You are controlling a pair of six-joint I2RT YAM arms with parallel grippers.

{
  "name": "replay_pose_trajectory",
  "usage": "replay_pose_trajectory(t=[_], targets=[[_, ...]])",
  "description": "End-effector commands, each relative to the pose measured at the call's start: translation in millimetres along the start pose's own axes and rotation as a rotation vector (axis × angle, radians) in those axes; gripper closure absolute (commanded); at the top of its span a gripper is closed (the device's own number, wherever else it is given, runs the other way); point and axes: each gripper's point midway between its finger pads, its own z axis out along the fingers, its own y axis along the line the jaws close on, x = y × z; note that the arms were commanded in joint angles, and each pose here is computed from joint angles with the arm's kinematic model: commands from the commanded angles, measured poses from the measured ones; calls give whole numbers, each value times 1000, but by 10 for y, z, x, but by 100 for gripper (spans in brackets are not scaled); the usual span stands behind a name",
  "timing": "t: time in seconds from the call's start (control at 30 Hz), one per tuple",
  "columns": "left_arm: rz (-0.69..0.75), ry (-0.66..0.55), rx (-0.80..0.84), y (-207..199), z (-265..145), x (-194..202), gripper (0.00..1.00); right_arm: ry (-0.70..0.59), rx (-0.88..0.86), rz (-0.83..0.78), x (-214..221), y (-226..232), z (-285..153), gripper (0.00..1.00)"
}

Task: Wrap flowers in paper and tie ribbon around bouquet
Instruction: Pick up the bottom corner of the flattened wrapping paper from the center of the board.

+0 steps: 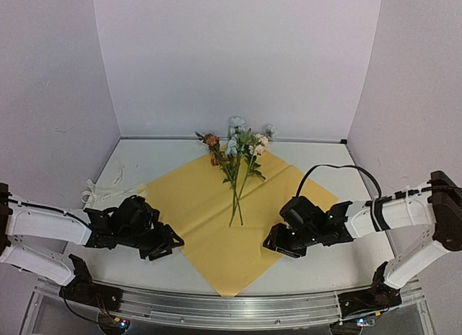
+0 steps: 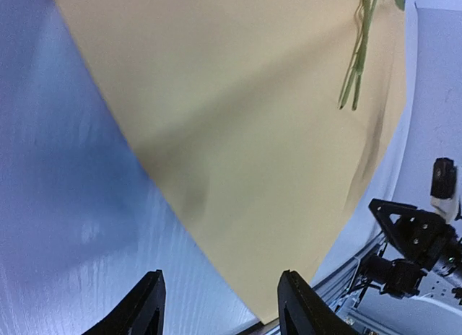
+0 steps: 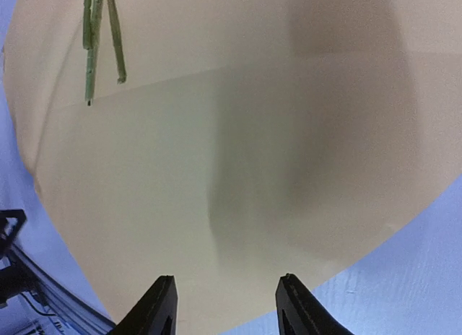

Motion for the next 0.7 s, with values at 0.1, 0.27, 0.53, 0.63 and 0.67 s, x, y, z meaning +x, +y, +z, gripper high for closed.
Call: replay_pose_trajectory(t=[0.1, 0.27, 0.53, 0.63, 0.67], targets=[[-157, 36, 104, -109, 65, 331, 41, -4, -146, 104, 225, 169, -28, 41], [-163, 60, 103, -194, 255, 467, 43, 18, -178, 138, 496, 201, -78, 32], [-203, 75, 154, -317, 461, 550, 49, 101, -270, 250, 920, 310, -15, 29], [-195, 76, 193, -453, 481, 536, 58, 123, -291, 288, 1010, 344, 26, 28], [-191, 74, 206, -503, 478, 528, 61, 129, -298, 302, 1032, 346, 44, 28]])
